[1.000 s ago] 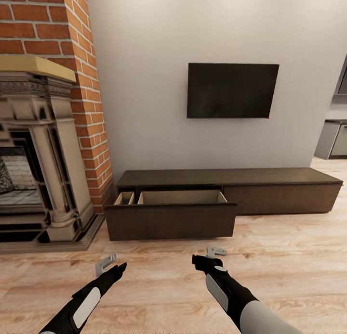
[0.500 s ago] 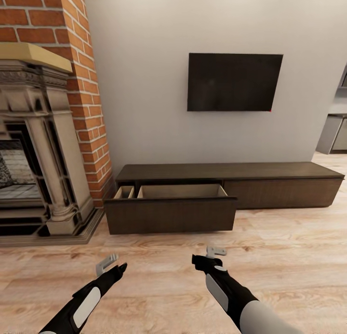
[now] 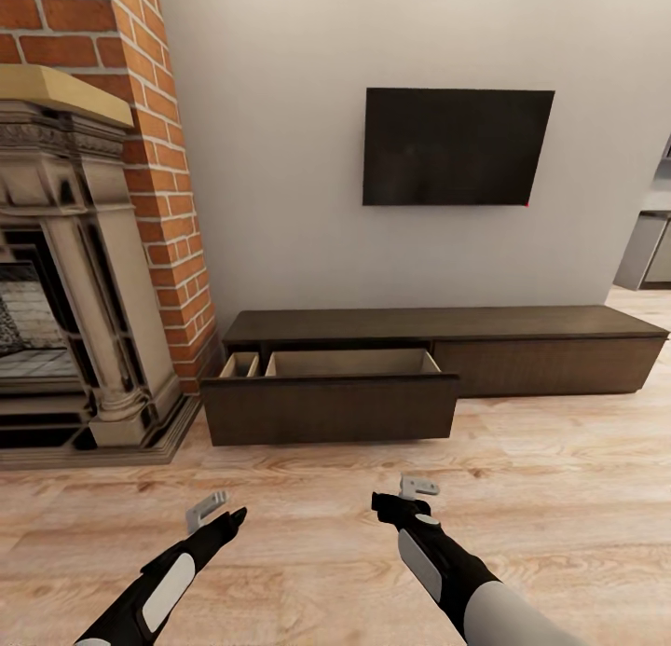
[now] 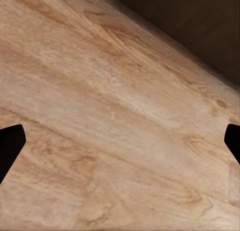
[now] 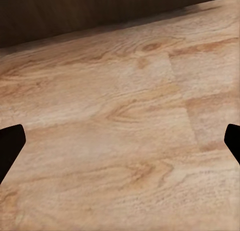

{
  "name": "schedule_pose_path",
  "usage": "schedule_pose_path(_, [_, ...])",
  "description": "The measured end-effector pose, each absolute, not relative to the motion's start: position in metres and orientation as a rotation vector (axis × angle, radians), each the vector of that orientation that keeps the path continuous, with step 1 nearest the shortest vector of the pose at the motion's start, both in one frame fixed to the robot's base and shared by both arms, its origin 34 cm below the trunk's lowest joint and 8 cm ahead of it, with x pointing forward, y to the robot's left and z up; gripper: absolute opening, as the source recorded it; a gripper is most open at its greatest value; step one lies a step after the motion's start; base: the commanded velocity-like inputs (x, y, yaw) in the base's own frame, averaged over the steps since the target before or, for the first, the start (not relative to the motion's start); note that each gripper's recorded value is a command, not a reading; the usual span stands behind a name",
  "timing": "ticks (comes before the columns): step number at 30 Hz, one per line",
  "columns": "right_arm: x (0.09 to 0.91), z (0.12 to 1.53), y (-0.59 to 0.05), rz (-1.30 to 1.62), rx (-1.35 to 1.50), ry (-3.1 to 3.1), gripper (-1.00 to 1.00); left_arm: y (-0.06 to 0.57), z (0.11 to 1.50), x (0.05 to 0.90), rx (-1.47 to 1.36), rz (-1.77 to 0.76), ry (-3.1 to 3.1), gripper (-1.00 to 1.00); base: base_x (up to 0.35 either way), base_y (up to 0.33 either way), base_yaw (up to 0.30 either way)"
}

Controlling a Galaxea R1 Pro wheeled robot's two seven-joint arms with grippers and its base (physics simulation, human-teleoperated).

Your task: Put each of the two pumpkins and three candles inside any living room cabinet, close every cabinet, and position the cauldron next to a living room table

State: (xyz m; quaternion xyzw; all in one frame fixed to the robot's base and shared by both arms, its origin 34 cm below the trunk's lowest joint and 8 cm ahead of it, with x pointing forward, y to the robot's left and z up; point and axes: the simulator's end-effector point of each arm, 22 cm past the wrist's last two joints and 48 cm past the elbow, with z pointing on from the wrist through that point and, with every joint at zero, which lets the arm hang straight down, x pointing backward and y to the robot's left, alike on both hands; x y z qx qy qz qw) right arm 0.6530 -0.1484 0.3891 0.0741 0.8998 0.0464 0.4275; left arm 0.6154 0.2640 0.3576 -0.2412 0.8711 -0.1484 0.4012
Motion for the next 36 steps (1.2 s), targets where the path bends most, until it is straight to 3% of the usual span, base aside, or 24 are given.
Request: schedule_pose_path(36, [0.632,0.310,-0.149,0.107,0.201,2.382,1.00,0.265,0.285,0.592,-0.648,-0.345,2.329,1.00,0.000,0.000,0.000])
